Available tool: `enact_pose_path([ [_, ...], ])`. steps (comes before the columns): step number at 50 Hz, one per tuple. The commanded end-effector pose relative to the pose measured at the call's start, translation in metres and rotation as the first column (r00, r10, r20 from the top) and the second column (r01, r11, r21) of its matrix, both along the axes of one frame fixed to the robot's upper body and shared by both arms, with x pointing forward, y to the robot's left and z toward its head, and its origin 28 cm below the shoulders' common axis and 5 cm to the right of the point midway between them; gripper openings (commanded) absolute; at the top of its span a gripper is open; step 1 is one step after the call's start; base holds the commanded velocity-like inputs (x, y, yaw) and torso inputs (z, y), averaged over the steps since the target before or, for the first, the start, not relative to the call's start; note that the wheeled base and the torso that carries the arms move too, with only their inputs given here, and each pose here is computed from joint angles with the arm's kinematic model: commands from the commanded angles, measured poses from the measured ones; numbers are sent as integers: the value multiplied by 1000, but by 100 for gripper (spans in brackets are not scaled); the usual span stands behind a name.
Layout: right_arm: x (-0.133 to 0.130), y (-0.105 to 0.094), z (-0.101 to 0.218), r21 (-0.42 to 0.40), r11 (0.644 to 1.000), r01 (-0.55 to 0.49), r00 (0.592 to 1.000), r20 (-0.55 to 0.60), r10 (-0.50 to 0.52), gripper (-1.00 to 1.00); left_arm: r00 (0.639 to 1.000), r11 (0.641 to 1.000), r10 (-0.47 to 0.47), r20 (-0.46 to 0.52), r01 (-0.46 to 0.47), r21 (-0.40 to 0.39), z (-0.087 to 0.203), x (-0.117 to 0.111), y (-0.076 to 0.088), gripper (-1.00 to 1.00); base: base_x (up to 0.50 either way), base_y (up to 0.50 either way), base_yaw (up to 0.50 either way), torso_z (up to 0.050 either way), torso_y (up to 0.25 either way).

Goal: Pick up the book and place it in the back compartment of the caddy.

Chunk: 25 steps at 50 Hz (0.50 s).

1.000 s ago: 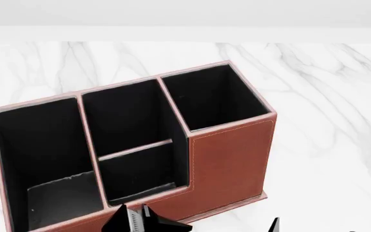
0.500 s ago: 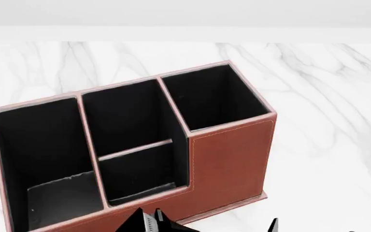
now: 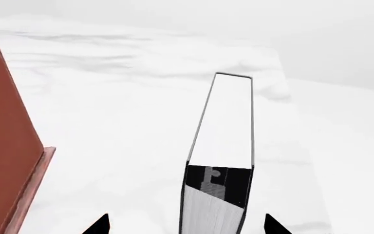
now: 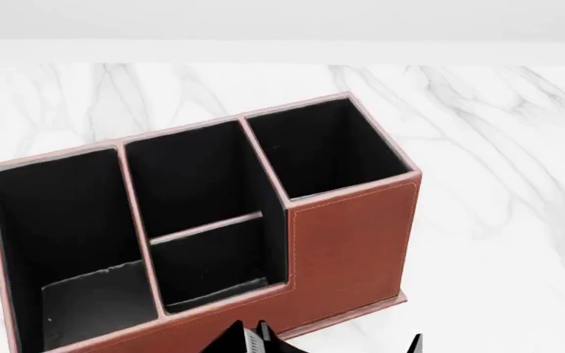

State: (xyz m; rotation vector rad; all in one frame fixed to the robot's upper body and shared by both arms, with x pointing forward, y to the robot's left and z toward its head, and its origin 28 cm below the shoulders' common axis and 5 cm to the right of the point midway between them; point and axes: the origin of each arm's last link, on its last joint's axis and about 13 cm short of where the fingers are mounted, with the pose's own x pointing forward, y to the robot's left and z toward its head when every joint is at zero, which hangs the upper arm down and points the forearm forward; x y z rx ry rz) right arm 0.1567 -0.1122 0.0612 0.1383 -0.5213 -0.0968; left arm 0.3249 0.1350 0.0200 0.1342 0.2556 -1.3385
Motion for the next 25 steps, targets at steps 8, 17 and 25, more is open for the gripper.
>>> enact_pose_path([
  [8, -1, -1, 1, 8, 1000, -2, 1000, 2, 2, 100, 999, 999, -35, -24, 35, 31, -9, 1, -13, 100, 0, 0, 0, 0, 0],
  [17, -1, -2, 1, 13, 1000, -5, 1000, 0, 5, 100, 998, 998, -46, -38, 48, 45, -13, 1, -16, 100, 0, 0, 0, 0, 0],
  [25, 0, -2, 1, 16, 1000, -6, 1000, 0, 6, 100, 996, 996, -64, -55, 68, 57, -16, -1, -18, 100, 0, 0, 0, 0, 0],
])
